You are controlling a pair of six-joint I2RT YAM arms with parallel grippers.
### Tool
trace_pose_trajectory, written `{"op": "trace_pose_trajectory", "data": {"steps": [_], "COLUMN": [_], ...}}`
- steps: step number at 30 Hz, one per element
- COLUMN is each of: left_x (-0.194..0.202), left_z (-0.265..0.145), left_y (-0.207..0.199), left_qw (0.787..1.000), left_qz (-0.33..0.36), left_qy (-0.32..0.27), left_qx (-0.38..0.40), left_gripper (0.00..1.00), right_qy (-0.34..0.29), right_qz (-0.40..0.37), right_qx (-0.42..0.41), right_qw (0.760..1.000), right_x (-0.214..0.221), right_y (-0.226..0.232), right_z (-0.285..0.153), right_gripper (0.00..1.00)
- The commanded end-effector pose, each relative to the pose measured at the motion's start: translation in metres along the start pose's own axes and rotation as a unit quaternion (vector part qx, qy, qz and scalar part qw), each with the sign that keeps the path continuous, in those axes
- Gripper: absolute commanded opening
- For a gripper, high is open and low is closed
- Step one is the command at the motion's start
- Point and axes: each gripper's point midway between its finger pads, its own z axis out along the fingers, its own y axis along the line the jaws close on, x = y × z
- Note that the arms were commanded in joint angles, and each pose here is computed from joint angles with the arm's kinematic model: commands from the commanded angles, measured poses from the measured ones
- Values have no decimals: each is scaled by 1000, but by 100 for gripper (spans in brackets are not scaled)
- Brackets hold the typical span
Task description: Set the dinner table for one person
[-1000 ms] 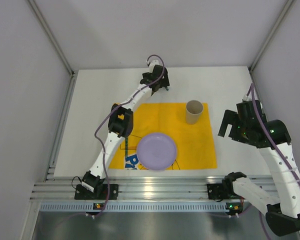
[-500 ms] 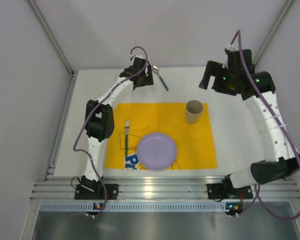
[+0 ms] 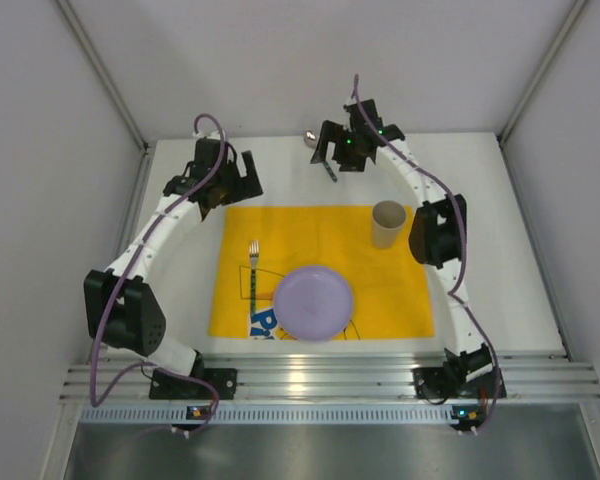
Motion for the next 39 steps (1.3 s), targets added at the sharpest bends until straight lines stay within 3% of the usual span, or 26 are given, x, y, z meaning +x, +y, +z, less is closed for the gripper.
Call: {"op": "trace_pose_trajectory", "data": {"steps": [1,5,12,16,19,24,30,32,33,35,38,39], "left_x": [38,65,80,85,82,80,81,83,86,87,83,83], "left_z": [-16,-22,-14,-8,-2,13,22,22,23,22,20,20], "left_y": [4,16,30,47,53,51,53,53,54,56,57,60], "left_qw": [998,997,997,995,994,990,987,986,986,985,984,984], "left_qz": [-7,-10,-11,-18,-33,-40,-42,-43,-43,-42,-41,-41], "left_qy": [49,71,83,95,92,118,132,139,143,148,149,149], "left_qx": [34,27,4,-34,-50,-62,-75,-76,-77,-83,-87,-89], "left_gripper": [99,99,99,99,99,98,98,98,98,99,98,98], "right_qy": [-82,-108,-129,-143,-113,-112,-109,-101,-99,-79,-51,-34], "right_qz": [-20,10,-12,-54,-71,-66,-64,-48,-33,-19,-9,-3], "right_qx": [-84,-47,80,82,104,101,103,103,102,98,102,95], "right_qw": [993,993,988,985,986,986,987,988,989,992,993,995], "right_x": [-30,-28,-24,-29,-7,-16,-9,-6,-5,5,21,28], "right_y": [64,45,-12,-5,-25,-33,-40,-47,-49,-55,-56,-55], "right_z": [22,60,69,52,70,89,102,108,110,115,115,115], "right_gripper": [100,100,98,97,100,100,93,89,82,75,75,70]}}
